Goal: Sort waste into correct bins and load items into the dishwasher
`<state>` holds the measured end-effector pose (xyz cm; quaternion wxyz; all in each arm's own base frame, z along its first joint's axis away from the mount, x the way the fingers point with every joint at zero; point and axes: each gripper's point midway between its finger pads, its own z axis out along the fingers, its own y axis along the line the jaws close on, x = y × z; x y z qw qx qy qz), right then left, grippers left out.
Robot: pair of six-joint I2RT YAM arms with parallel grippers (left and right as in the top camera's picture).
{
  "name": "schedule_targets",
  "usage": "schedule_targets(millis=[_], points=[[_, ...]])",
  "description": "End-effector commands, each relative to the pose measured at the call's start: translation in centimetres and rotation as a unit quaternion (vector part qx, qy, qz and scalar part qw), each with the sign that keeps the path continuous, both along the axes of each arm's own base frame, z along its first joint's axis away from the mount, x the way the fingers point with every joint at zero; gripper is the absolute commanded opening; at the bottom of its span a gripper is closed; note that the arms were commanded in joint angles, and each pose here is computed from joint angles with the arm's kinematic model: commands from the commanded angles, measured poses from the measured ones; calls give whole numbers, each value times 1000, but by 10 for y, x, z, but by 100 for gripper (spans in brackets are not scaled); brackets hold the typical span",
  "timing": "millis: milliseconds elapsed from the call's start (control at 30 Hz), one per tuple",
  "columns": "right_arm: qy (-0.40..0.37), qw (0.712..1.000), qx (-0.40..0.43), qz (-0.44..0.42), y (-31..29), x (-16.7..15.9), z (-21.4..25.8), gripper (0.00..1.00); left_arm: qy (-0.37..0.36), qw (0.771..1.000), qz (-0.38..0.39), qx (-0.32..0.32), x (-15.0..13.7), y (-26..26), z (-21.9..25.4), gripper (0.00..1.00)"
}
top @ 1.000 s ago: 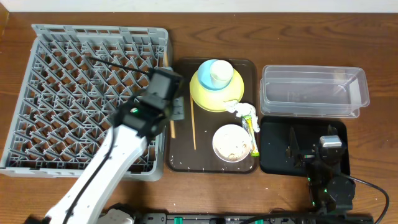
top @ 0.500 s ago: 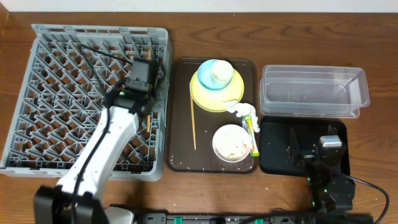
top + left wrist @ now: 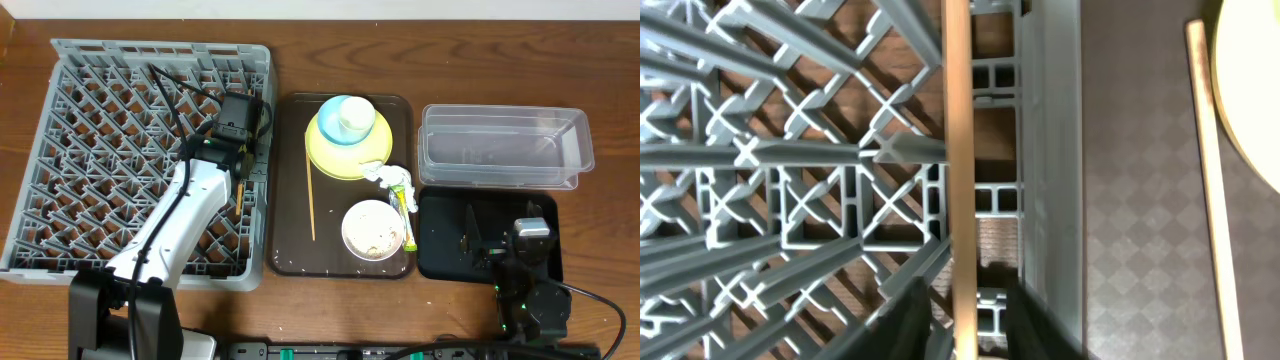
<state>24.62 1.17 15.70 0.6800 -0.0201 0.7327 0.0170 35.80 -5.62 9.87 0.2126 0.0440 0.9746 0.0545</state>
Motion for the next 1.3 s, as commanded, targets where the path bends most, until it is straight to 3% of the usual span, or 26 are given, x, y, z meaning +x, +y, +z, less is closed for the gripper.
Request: schedule_targets(millis=[0,133,333,433,600,667,833,1267], points=[[1,1000,7,-5,-3,0,0,99,-3,1000,1,11,2,4,1,31],[1,1000,7,-4,-2,0,0,99,-2,1000,3,10,1,4,2,31],[1,1000,7,-5,-3,0,0,99,-33,997,66,-36,-9,4,30,31],[1,1000,7,-5,-3,0,0,99,-30,992,72,-95,-20,-10,43,31],[1,1000,7,-4,-2,0,0,99,14,970,-3,-241,-46,-65,61,37],[1,1000,7,-4,-2,0,0,99,29,964,14,-264,-50,-74,60,36],[1,1000,7,-5,-3,0,0,99,46,962,18,-268,-54,-92,49,37],[1,1000,7,-5,-3,0,0,99,17,978,-14,-205,-23,-125,8,39]])
